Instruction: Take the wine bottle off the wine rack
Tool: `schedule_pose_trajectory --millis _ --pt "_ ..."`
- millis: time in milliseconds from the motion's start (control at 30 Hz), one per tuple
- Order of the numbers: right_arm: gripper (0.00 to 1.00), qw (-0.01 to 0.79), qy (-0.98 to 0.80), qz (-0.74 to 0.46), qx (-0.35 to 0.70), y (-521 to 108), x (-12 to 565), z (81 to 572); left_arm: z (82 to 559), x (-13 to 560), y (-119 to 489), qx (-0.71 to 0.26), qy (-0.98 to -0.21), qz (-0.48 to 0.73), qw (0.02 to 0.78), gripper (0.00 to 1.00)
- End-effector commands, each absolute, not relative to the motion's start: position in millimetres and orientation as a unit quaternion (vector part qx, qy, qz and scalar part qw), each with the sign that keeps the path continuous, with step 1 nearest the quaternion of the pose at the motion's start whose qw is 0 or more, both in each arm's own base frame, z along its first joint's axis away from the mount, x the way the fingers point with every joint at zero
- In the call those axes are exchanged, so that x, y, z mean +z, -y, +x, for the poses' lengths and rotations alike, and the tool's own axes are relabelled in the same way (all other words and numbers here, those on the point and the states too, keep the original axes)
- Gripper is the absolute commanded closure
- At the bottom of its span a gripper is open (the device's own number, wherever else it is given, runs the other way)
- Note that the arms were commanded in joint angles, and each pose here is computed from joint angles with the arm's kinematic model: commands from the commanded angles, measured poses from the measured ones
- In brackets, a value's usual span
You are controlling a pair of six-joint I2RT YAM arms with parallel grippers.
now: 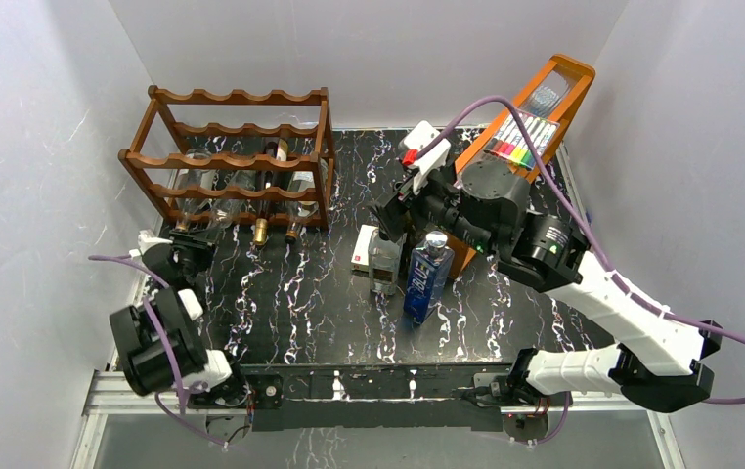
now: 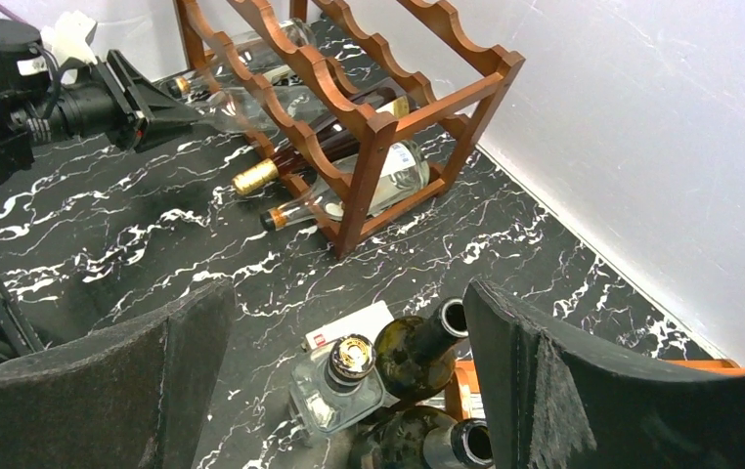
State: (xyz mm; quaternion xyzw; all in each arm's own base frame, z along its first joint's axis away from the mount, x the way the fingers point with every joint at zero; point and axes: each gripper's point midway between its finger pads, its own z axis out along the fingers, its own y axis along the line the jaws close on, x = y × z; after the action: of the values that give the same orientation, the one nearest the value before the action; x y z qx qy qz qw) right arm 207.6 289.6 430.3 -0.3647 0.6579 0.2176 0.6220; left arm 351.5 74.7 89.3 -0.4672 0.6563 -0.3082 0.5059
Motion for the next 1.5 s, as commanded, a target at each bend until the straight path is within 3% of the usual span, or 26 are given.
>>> schedule_pose_trajectory --millis 0,233,500,767,1167,1467 --pt "0.02 0.647 -0.627 -0.359 0.244 -299.7 455.4 207.4 334.5 100.7 -71.4 -0.28 -0.68 -0.457 0.501 1.0" --pt "0.02 0.637 -0.624 -0.38 0.248 -314.9 447.7 208.9 306.9 100.5 -81.7 -0.215 -0.683 -0.515 0.47 1.0" --pt "0.02 0.627 -0.617 -0.408 0.245 -329.0 444.8 211.0 290.4 98.0 -72.3 -0.227 -0.674 -0.537 0.454 1.0" --pt "0.02 0.617 -0.618 -0.416 0.253 -337.6 434.7 210.1 253.1 104.8 -89.1 -0.119 -0.697 -0.591 0.389 1.0" --pt "0.02 0.609 -0.623 -0.416 0.26 -345.5 429.1 211.7 233.7 142.3 -89.7 -0.079 -0.72 -0.584 0.368 1.0" --pt "0.02 0.598 -0.623 -0.421 0.275 -360.5 427.3 212.5 211.8 163.4 -94.4 0.009 -0.756 -0.543 0.365 1.0"
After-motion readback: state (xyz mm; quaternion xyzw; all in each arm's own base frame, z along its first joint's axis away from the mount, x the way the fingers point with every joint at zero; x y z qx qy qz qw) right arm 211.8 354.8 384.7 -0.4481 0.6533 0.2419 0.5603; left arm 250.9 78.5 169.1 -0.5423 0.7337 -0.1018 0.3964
